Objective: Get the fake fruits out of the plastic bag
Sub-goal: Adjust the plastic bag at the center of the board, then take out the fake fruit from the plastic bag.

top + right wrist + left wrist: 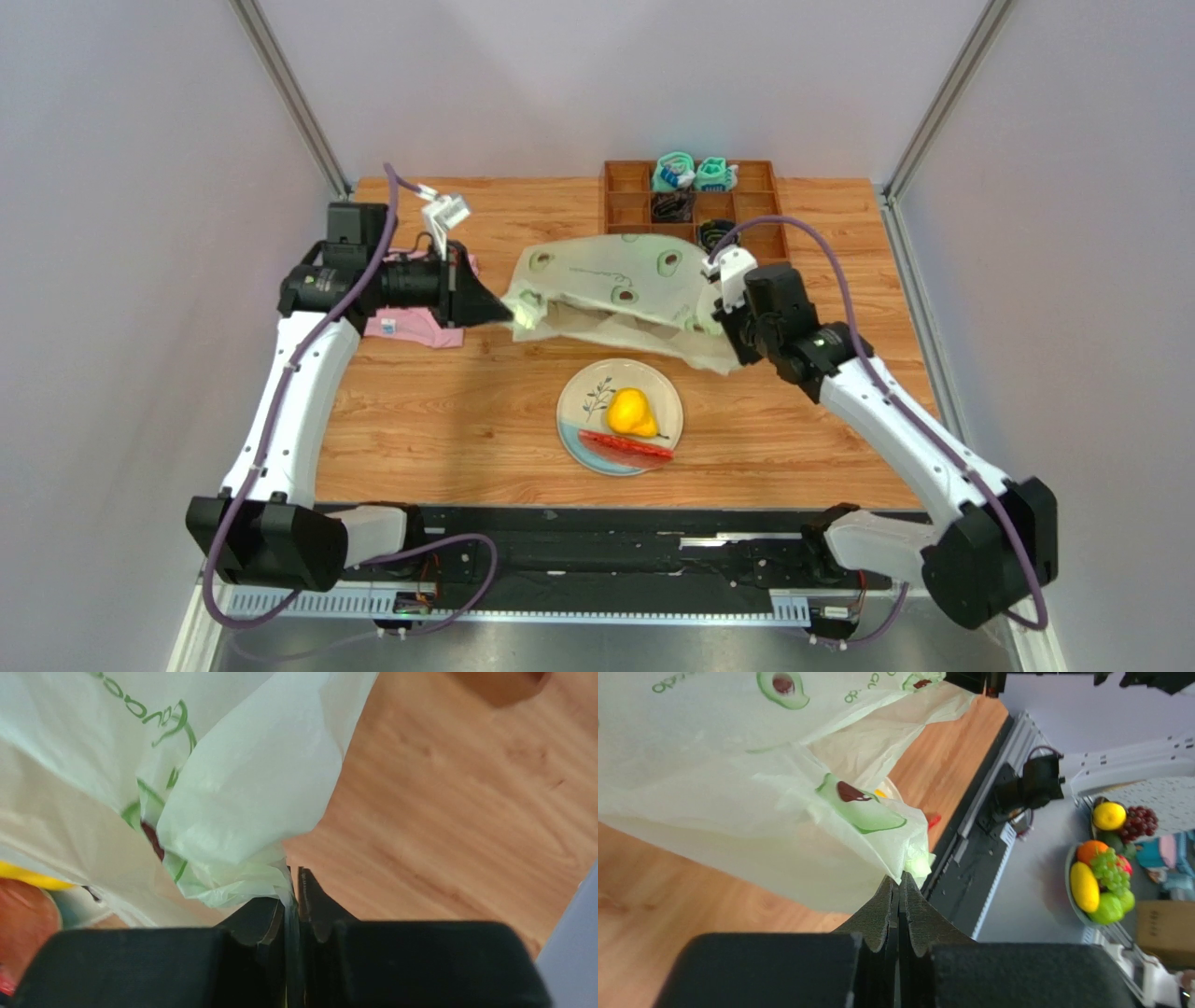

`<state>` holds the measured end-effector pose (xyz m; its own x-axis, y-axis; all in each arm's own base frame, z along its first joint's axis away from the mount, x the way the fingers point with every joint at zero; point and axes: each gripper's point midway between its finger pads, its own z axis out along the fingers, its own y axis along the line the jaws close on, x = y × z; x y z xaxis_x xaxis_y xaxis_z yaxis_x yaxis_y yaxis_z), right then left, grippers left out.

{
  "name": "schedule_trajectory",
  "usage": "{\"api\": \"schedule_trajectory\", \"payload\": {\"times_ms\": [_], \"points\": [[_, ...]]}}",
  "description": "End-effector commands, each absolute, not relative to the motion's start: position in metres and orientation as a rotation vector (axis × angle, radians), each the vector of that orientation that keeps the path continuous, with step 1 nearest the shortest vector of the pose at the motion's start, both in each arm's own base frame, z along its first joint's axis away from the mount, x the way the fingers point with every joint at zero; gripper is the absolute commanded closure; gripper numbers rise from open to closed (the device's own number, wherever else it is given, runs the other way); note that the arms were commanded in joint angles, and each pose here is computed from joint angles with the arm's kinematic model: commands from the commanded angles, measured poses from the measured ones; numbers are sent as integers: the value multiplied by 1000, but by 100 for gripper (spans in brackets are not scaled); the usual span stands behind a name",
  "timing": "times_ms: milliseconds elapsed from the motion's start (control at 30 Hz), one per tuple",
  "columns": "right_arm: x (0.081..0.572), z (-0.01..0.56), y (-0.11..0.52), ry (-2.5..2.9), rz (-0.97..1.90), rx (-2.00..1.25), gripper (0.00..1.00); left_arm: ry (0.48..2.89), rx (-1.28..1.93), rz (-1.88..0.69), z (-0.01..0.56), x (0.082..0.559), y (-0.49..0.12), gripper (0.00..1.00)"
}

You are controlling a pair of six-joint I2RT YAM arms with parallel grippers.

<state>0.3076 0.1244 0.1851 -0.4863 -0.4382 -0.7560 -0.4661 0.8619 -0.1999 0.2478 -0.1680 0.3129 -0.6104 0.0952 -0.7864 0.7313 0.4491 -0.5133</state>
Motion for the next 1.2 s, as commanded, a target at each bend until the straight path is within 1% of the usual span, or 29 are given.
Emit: {"api": "schedule_trajectory", "payload": {"times_ms": [0, 33, 67, 100, 133, 200, 233, 267, 367, 400, 467, 500, 567, 600, 700, 833, 900, 1000, 1033, 1167], "points": [[316, 184, 116, 2183, 1, -613, 78, 2063, 736, -1204, 286, 231, -179, 100], [323, 202, 122, 2146, 25, -608, 71, 2069, 719, -1212, 286, 233, -180, 100], [326, 210, 124, 2140, 29, -614, 61, 2076, 705, -1193, 285, 236, -179, 100], [331, 215, 127, 2138, 31, -619, 45, 2074, 699, -1183, 286, 237, -178, 100], [341, 254, 134, 2063, 56, -596, 41, 2066, 697, -1174, 289, 237, -178, 100], [344, 290, 146, 2002, 118, -601, 35, 2059, 692, -1163, 293, 237, -177, 100], [346, 327, 156, 1923, 165, -597, 34, 2058, 688, -1160, 294, 236, -177, 100], [340, 342, 168, 1892, 223, -637, 34, 2057, 686, -1163, 295, 236, -177, 100], [318, 363, 214, 1808, 386, -798, 36, 2051, 671, -1211, 302, 229, -180, 100], [304, 358, 235, 1796, 436, -875, 38, 2056, 660, -1224, 304, 226, -180, 100], [296, 328, 256, 1859, 474, -941, 41, 2051, 658, -1231, 306, 219, -180, 100], [289, 315, 268, 1883, 507, -975, 49, 2049, 657, -1232, 307, 216, -180, 100], [281, 285, 286, 1945, 590, -1014, 58, 2047, 653, -1222, 306, 210, -179, 100], [273, 278, 296, 1948, 622, -1045, 66, 2043, 654, -1221, 306, 208, -178, 100], [268, 256, 316, 1967, 658, -1104, 72, 2050, 646, -1237, 305, 207, -179, 100], [280, 244, 333, 1985, 659, -1119, 75, 2036, 644, -1259, 308, 207, -181, 100], [287, 235, 339, 2007, 653, -1127, 78, 2032, 642, -1261, 310, 208, -181, 100], [294, 239, 345, 2004, 646, -1131, 82, 2033, 640, -1264, 310, 209, -182, 100], [296, 234, 342, 2021, 615, -1133, 83, 2033, 641, -1268, 310, 208, -182, 100], [306, 213, 317, 2090, 483, -1144, 92, 2027, 654, -1261, 312, 207, -181, 100]]}}
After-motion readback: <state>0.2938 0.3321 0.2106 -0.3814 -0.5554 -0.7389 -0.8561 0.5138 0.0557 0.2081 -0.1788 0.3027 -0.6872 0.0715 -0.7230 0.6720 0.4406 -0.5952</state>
